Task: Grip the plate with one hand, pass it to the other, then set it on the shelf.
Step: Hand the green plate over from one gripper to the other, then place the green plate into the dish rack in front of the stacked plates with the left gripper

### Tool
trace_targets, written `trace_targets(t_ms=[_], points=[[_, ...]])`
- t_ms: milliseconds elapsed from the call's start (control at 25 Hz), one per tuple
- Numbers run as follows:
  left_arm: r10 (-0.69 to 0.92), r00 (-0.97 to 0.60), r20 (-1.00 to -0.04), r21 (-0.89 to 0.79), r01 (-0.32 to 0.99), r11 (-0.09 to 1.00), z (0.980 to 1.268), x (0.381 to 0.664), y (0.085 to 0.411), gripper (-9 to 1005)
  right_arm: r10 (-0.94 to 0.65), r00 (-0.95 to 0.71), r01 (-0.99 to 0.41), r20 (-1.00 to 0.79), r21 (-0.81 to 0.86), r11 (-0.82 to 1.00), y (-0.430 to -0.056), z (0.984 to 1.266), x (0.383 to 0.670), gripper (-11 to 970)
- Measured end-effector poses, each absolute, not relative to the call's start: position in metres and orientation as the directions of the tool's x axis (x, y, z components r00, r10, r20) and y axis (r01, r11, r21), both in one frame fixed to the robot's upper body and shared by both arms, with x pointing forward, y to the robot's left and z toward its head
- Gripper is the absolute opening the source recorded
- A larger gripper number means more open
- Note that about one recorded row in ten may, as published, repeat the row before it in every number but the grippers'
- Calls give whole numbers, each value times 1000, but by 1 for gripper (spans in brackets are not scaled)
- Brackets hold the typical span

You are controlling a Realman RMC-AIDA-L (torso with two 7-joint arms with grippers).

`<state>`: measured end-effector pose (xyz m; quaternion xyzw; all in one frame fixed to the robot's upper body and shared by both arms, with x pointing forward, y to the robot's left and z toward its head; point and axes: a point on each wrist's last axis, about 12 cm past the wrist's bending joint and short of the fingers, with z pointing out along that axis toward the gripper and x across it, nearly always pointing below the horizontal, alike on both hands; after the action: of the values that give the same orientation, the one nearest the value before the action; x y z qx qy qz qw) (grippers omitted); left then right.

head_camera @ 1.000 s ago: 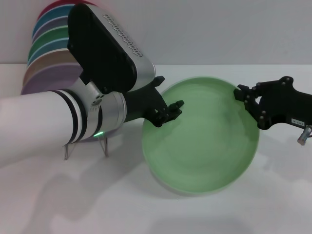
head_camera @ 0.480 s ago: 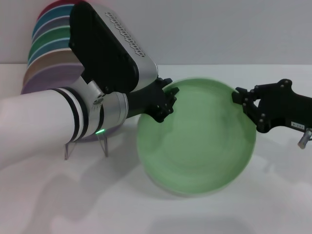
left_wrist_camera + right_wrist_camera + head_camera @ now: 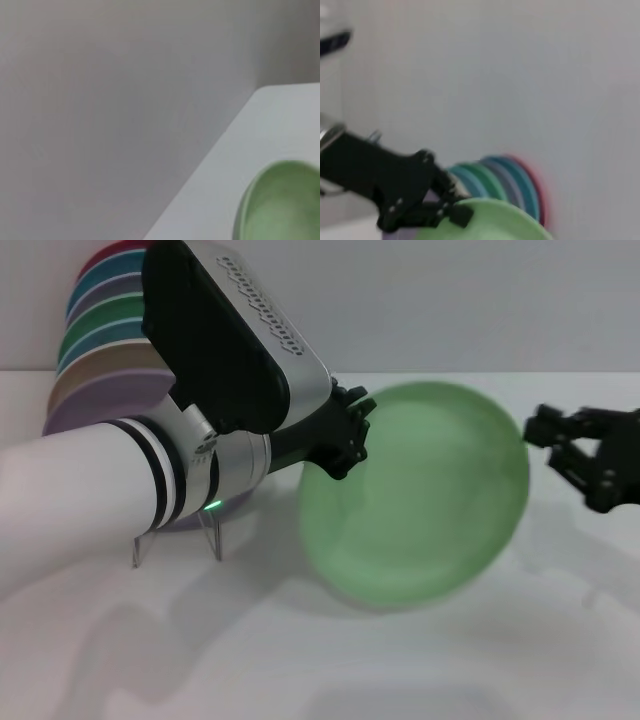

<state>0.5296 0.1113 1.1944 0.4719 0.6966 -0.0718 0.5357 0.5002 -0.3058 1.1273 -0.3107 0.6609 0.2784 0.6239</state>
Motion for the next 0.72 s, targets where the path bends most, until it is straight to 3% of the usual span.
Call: trace_targets(t_ms=[200,280,560,720], points=[[565,51,-823,423,718,552,1202,528,112,65,69,-27,-688,-997,69,723,-336,1112,484,120],[548,93,-831,450,692,565,1206,527,114,59,125,-35,-629,-991,120,768,-351,1100,475,233],[488,354,-798,602,502,621,1216,508,115,46,211,-11,-525,-977,186,831,-371,1081,459,524],[451,507,-734,654,349,672,1213,489,112,45,214,-14,-523,-977,190,831,-371,1080,459,568]])
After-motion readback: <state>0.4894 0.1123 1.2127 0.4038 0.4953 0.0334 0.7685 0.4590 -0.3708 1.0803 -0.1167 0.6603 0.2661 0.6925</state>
